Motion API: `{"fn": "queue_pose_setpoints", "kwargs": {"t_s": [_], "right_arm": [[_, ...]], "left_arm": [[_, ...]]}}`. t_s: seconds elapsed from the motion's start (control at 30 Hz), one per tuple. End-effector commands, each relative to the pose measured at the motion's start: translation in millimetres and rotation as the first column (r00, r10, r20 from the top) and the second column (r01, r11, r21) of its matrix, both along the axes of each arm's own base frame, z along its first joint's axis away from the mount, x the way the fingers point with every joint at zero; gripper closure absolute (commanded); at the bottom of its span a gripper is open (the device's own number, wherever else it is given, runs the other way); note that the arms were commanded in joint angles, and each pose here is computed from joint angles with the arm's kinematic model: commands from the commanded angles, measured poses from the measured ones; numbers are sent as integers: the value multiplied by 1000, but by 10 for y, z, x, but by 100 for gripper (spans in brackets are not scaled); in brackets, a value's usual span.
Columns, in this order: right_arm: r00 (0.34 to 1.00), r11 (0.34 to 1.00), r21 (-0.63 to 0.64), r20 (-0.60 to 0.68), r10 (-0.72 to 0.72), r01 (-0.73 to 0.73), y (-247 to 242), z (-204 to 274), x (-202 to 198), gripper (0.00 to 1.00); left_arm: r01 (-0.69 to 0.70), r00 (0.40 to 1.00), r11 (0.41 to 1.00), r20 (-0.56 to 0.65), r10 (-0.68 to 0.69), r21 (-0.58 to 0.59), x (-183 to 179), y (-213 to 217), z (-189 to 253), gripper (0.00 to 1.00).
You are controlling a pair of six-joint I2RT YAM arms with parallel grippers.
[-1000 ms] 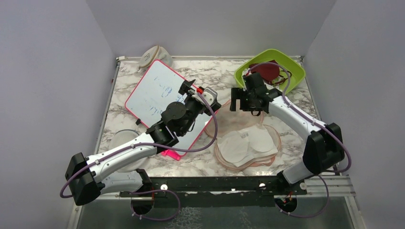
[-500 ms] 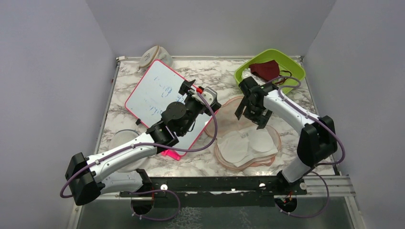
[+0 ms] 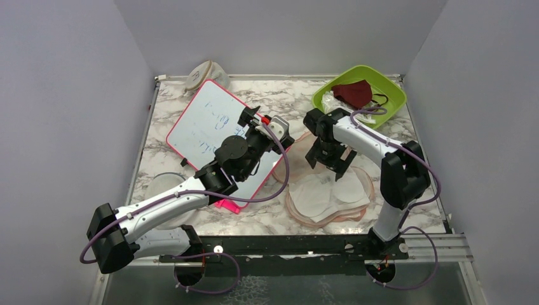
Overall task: Unzip the laundry bag and remove the bra
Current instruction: Pick up the bra from the laundry bag.
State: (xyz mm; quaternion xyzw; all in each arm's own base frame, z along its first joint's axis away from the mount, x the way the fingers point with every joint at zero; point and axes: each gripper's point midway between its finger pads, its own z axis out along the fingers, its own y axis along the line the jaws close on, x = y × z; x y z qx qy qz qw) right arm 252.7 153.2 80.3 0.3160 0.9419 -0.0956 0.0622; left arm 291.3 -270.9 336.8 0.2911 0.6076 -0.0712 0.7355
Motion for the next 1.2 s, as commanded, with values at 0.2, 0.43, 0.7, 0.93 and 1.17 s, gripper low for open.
{"fn": "queue_pose_setpoints", "kwargs": {"t_s": [0.2, 0.43, 0.7, 0.93, 1.17], "right_arm": [[992, 996, -55, -103, -70, 64, -70, -182, -215, 6], [980, 993, -79, -177, -95, 82, -60, -307, -341, 14], [982, 992, -82, -150, -111, 100, -83, -256, -375, 21], [983, 990, -76, -135, -125, 116, -97, -216, -397, 36], [985, 990, -63, -114, -130, 123, -89, -151, -387, 42]], "left_arm": [[17, 1000, 998, 24, -15, -56, -62, 37, 146, 5], [6, 1000, 999, 29, -5, -50, -51, 54, 153, 5], [5, 999, 999, 33, -3, -50, -56, 67, 166, 5], [-3, 999, 999, 39, 5, -48, -57, 92, 184, 5], [1, 999, 999, 37, 0, -48, -60, 80, 175, 5]]}}
